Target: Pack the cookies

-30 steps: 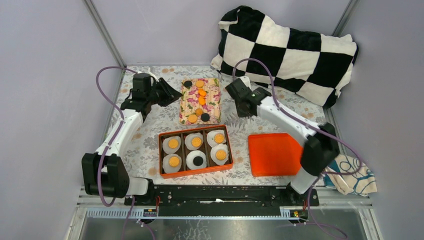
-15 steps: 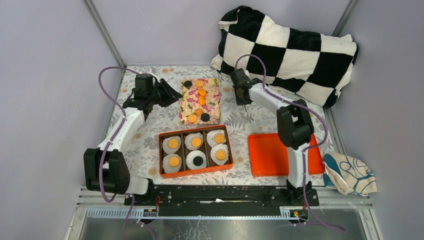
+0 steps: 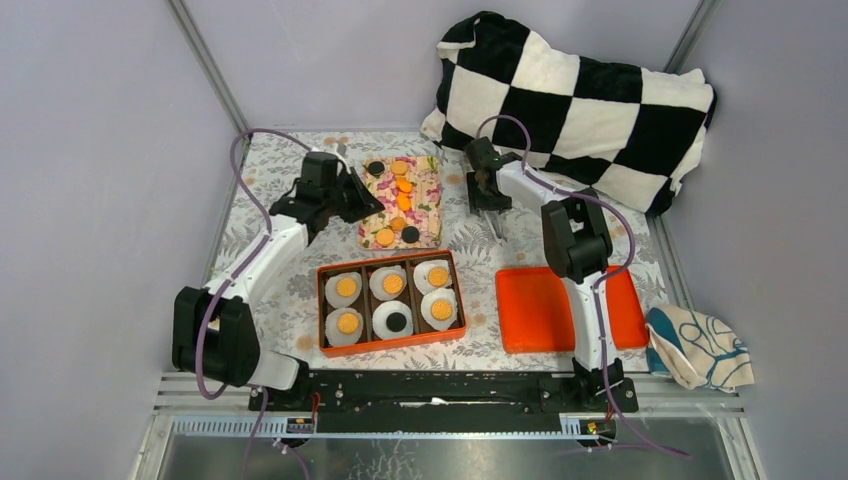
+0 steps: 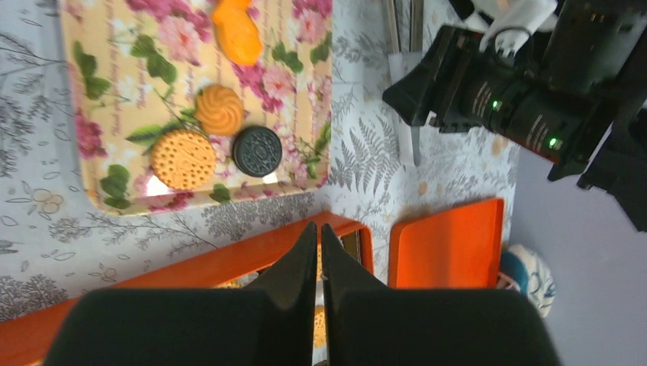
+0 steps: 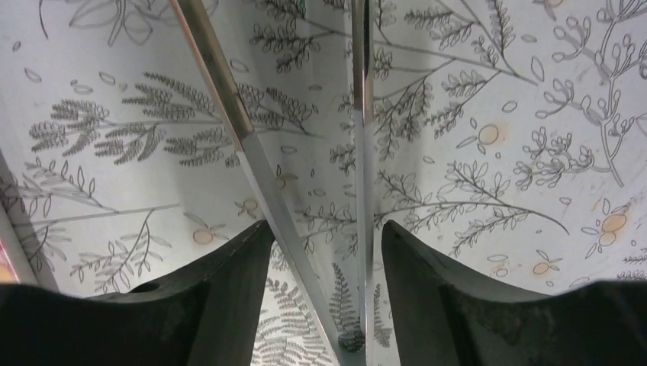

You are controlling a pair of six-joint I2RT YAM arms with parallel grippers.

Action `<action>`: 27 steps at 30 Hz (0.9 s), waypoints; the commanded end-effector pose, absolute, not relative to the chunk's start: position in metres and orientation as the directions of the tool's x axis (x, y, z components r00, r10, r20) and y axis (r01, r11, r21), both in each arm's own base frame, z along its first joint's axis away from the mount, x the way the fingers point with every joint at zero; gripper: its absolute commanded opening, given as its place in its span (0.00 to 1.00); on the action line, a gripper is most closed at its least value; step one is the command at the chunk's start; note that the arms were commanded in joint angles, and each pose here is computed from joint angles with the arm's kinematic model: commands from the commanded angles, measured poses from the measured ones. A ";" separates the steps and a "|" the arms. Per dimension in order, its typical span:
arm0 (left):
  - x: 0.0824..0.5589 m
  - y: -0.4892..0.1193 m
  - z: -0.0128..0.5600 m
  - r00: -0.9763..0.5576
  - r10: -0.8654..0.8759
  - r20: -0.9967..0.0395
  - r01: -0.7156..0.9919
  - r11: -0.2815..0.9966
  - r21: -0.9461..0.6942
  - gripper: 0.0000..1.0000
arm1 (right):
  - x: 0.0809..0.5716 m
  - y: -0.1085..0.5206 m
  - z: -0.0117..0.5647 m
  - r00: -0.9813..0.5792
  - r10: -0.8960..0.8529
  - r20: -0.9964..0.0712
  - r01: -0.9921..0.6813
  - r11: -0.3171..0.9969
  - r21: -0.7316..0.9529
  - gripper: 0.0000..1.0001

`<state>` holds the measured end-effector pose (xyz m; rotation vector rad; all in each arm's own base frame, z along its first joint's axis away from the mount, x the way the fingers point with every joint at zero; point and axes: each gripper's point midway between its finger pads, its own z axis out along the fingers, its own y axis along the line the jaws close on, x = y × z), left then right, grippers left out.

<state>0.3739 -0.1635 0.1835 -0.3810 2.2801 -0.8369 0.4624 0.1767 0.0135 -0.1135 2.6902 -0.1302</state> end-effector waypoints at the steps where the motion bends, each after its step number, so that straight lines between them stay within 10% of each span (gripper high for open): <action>1: 0.350 -0.185 0.187 -0.757 -0.369 -0.539 0.019 0.812 -0.583 0.00 | 0.462 0.184 0.064 -0.853 -0.079 -0.517 -0.073 0.997 -0.032 0.65; 11: 0.286 -0.172 0.112 -0.834 -0.351 -0.426 -0.174 0.900 -0.400 0.00 | 0.407 0.181 0.184 -0.727 0.042 -0.686 -0.104 0.980 0.169 0.53; 27: 0.330 -0.194 0.044 -0.855 -0.353 -0.380 -0.210 0.906 -0.368 0.00 | 0.254 0.145 0.117 -0.896 0.045 -0.442 -0.074 0.965 0.250 0.52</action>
